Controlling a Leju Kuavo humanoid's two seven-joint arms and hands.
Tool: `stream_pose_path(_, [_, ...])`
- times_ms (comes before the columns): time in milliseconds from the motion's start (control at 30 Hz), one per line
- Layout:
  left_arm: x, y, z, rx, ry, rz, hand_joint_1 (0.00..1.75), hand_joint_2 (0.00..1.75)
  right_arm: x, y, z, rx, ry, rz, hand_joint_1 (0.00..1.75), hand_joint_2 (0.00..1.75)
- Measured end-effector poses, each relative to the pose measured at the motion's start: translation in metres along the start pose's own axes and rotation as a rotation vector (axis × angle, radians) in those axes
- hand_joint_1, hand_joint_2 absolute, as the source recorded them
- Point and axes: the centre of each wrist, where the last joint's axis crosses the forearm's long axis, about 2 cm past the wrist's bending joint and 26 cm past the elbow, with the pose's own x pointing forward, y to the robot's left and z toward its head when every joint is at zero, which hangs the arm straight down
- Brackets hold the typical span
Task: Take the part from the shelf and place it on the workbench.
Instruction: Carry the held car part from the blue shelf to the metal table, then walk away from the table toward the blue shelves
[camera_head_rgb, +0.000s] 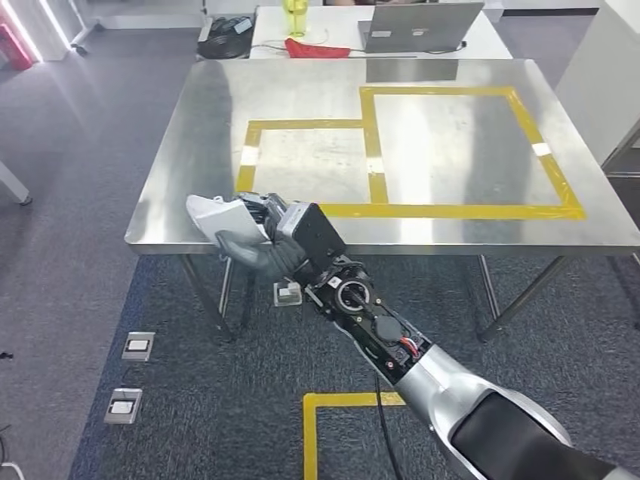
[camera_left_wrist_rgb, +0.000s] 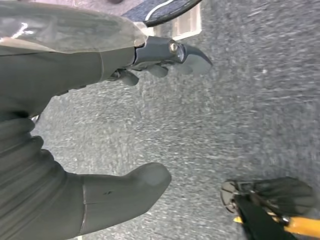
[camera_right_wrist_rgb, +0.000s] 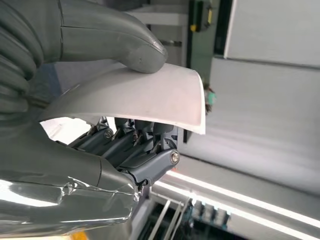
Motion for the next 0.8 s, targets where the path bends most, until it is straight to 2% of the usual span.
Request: stream_pose_path(800, [0.0020,0.0000,-0.0002,0.009,-0.004,0.005,0.00,1.75,-0.0022,-0.0055,0.0022,-0.068,-0.008,0.021,1.47,1.75])
